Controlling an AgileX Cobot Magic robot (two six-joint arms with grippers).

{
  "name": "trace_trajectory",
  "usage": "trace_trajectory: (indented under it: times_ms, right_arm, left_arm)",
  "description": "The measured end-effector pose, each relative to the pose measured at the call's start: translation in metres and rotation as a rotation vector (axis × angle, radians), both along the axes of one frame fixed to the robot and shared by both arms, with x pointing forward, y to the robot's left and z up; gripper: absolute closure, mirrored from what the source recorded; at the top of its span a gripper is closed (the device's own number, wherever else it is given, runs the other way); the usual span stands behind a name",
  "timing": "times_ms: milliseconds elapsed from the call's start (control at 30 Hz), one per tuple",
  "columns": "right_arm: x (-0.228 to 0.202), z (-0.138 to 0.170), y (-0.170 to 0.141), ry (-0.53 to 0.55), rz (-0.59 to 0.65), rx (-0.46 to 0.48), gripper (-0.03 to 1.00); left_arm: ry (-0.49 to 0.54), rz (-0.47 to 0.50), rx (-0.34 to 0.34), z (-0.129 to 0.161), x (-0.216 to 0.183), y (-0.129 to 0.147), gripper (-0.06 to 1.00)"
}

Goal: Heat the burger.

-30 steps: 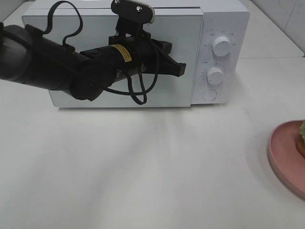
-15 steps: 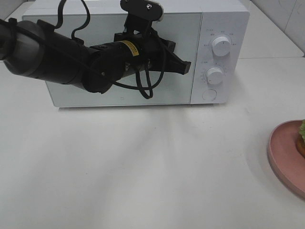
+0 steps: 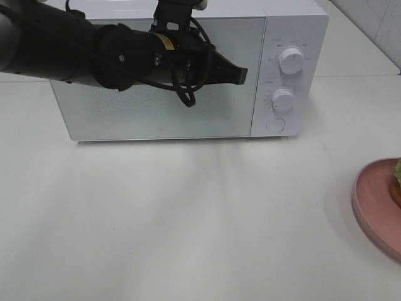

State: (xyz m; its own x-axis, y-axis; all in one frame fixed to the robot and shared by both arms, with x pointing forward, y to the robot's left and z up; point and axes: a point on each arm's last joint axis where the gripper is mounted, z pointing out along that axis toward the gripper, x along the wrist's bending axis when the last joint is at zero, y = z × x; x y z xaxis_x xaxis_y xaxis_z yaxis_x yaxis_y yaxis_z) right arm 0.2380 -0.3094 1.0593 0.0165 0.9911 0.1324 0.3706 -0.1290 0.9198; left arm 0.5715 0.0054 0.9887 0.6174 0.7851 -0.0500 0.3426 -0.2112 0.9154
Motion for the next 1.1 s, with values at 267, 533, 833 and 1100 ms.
trace_trajectory:
  times_ms: [267,533,833,1100]
  right_arm:
    - [0.0,0.0,0.0,0.0,0.0,0.0,0.2]
    - [0.0,0.0,0.0,0.0,0.0,0.0,0.2]
    - [0.0,0.0,0.0,0.0,0.0,0.0,0.2]
    - [0.0,0.0,0.0,0.0,0.0,0.0,0.2]
  left_arm:
    - [0.288,-0.166,0.196,0.008,-0.05,-0.009,0.67]
    - [0.552,-0.237,0.374,0.002,-0.076,0.006,-0.01]
    - [0.826,-0.298,0.563,0.02,-0.108,0.035,-0.03]
    - [0.877,-0.146,0.518,0.057,-0.093,0.089,-0.03]
